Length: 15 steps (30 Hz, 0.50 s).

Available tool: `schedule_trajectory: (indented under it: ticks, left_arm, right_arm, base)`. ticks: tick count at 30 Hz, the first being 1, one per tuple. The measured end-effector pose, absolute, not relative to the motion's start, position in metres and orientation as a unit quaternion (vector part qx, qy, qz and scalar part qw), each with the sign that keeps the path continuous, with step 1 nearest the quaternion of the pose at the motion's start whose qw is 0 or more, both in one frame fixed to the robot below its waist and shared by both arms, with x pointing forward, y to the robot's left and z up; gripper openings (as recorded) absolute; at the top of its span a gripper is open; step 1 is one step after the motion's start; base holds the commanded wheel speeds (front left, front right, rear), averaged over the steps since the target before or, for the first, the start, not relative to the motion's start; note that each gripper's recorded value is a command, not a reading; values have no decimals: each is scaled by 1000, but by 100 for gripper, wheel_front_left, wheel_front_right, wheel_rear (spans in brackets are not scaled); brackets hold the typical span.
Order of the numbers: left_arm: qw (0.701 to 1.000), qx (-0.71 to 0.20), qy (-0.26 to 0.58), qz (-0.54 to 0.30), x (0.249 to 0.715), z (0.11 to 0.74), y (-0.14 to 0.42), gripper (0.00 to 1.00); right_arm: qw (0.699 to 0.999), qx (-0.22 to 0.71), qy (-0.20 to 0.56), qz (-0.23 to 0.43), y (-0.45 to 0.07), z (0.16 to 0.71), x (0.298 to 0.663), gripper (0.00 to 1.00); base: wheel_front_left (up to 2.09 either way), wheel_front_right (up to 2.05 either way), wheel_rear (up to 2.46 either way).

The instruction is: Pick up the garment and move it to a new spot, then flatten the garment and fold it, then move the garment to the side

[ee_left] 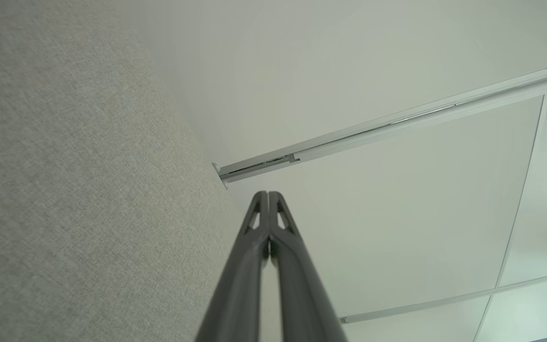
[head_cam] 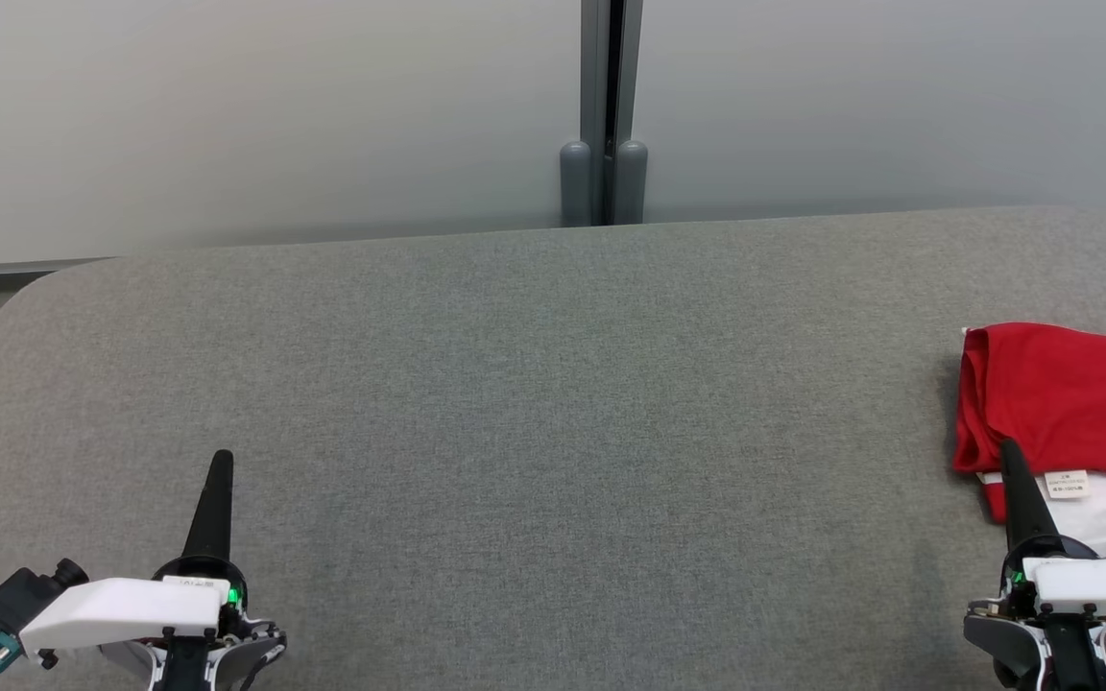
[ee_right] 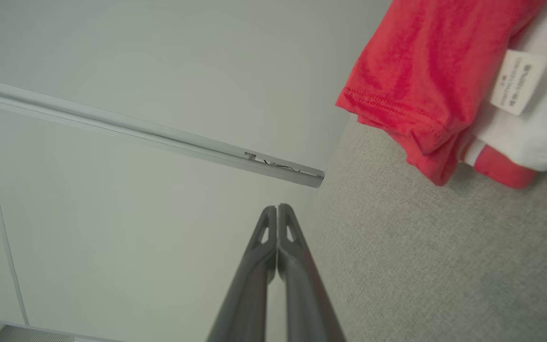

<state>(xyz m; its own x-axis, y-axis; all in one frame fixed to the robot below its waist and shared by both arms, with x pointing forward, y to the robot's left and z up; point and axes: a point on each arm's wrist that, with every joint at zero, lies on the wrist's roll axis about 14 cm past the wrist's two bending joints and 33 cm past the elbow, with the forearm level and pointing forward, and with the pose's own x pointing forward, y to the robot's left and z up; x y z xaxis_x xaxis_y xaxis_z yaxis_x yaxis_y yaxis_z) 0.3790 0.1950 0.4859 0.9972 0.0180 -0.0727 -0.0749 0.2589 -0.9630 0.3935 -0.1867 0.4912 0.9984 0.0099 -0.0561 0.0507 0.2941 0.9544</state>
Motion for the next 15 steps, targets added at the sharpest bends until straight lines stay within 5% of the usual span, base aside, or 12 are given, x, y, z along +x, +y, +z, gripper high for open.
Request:
schedule_trajectory:
  ticks: [15]
  left_arm:
    - [760, -649, 17, 21, 382, 492, 197, 0]
  right_arm:
    - [767, 641, 19, -11, -191, 496, 392, 0]
  base:
    - [0, 0, 0]
